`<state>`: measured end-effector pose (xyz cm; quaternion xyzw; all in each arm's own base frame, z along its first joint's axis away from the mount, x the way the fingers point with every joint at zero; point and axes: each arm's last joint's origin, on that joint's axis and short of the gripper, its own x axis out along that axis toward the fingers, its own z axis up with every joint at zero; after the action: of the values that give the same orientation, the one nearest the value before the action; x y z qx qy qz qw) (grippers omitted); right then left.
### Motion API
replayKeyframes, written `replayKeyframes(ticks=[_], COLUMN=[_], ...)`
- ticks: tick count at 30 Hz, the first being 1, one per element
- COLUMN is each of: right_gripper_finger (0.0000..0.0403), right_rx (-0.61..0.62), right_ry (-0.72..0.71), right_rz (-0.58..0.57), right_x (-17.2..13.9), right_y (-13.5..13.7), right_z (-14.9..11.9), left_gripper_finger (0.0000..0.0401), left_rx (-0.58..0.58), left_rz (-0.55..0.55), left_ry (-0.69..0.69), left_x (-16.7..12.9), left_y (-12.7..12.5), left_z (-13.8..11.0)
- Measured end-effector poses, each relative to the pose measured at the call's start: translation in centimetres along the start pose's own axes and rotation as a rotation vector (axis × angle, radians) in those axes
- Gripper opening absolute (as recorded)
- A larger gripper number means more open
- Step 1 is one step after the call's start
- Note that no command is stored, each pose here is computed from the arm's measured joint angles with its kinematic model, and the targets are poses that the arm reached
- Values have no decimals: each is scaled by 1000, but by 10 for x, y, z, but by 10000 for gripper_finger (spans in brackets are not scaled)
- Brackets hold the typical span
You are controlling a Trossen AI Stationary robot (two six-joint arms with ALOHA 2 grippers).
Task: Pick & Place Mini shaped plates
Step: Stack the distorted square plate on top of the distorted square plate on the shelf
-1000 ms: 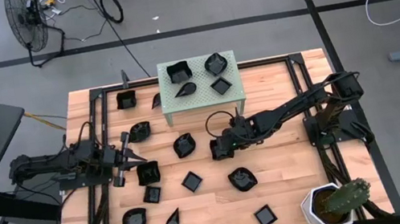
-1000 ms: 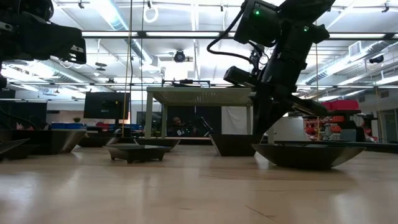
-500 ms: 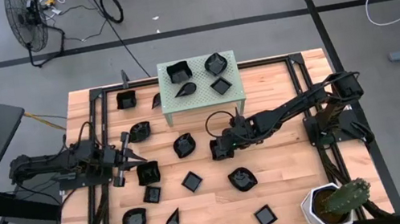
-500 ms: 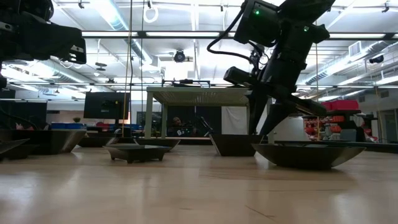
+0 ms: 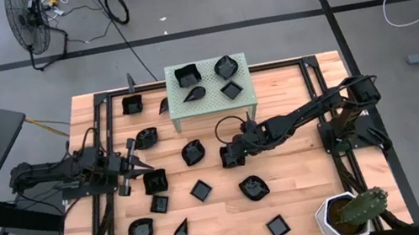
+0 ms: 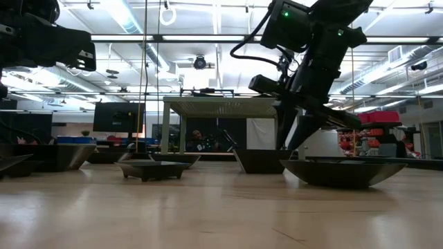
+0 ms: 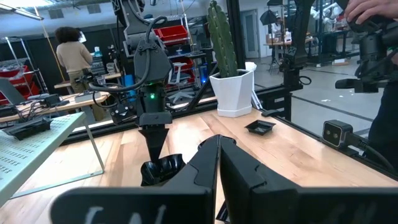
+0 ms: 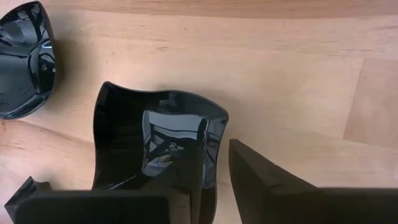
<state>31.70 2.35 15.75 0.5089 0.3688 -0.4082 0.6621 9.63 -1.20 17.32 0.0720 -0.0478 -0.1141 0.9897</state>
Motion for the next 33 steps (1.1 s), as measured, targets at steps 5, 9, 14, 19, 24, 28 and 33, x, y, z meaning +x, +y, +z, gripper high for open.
replayKeyframes(ticks=[5,9,14,19,24,28,33], right_gripper_finger=[62,50,46,69,97,111,116], right_rx=[-4,-4,-22,-22,-20,-20,-22], right_ry=[0,-6,-10,-11,-29,-27,-27], right_rz=[0,1,4,13,15,10,1], right_x=[0,0,0,0,3,8,9], right_y=[0,0,1,1,2,2,1], right_z=[0,0,0,0,0,-1,-1], left_gripper_finger=[23,23,23,23,23,23,23], left_rx=[0,0,0,0,0,0,0], left_rz=[0,0,0,0,0,0,0], left_ry=[0,0,0,0,0,0,-1], left_x=[0,0,0,0,0,0,0], left_y=[0,0,0,0,0,0,0], left_z=[0,0,0,0,0,0,0])
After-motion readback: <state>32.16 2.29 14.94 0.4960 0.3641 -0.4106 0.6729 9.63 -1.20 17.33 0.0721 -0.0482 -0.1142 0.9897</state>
